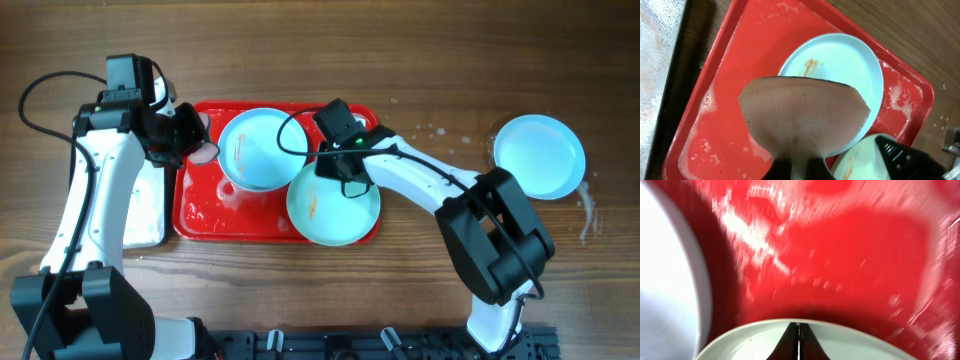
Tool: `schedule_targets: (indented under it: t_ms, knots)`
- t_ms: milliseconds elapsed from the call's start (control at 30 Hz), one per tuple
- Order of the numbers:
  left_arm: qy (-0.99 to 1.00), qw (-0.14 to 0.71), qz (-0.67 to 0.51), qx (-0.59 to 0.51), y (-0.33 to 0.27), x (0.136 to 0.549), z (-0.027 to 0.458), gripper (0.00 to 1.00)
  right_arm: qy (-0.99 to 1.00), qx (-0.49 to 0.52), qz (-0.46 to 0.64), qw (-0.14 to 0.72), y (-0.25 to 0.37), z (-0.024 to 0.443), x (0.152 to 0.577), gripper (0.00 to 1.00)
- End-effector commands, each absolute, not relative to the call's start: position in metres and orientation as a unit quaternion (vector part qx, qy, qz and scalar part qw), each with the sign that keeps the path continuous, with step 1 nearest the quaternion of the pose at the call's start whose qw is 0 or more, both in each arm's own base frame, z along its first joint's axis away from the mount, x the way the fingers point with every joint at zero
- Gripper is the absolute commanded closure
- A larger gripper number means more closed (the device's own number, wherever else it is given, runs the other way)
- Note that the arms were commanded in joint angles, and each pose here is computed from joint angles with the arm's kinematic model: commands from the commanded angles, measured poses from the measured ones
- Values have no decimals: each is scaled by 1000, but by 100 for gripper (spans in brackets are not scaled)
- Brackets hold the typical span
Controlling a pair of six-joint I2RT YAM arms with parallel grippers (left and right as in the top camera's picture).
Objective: Clean dirty plates on tray and stack at the side
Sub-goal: 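Pull the grasped plate toward the left gripper's sponge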
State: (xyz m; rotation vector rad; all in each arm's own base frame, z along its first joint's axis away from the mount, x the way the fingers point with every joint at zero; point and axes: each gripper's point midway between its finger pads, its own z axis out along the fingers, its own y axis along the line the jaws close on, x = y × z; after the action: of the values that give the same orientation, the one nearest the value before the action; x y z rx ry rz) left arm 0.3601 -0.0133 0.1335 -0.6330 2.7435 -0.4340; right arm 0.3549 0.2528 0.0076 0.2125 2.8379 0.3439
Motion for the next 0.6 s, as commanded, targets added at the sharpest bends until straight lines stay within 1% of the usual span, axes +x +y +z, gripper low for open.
schedule_targets:
  t_ms: [0,100,167,233,267,300,333,433,500,567]
  knots:
    - [952,138,-156,-223,-16,359,130,96,975,110,82,176,229,0,378,96]
    - [952,138,-156,-223,-16,359,130,96,966,115,103,209,225,8,401,93]
    - [952,138,-156,-223,-16,359,130,96,960,74,142,231,237,19,416,91]
    - [952,137,-156,-223,-16,359,130,96,955,36,169,239,251,31,423,89]
    - [952,137,-156,-223,-16,359,130,96,952,9,186,241,260,39,425,83]
    - [953,138,-156,-223,-16,359,130,96,949,-20,206,239,272,49,425,70]
    - [953,138,-155,-223,-16,359,130,96,945,-37,223,236,281,59,424,62]
    - [954,140,-143,-225,-12,359,129,96,939,-61,243,235,299,79,424,43]
    - [954,140,-141,-225,-11,359,128,96,935,-76,243,247,307,90,426,34]
    - [954,140,-141,-225,-11,359,128,96,933,-79,240,257,311,92,427,32]
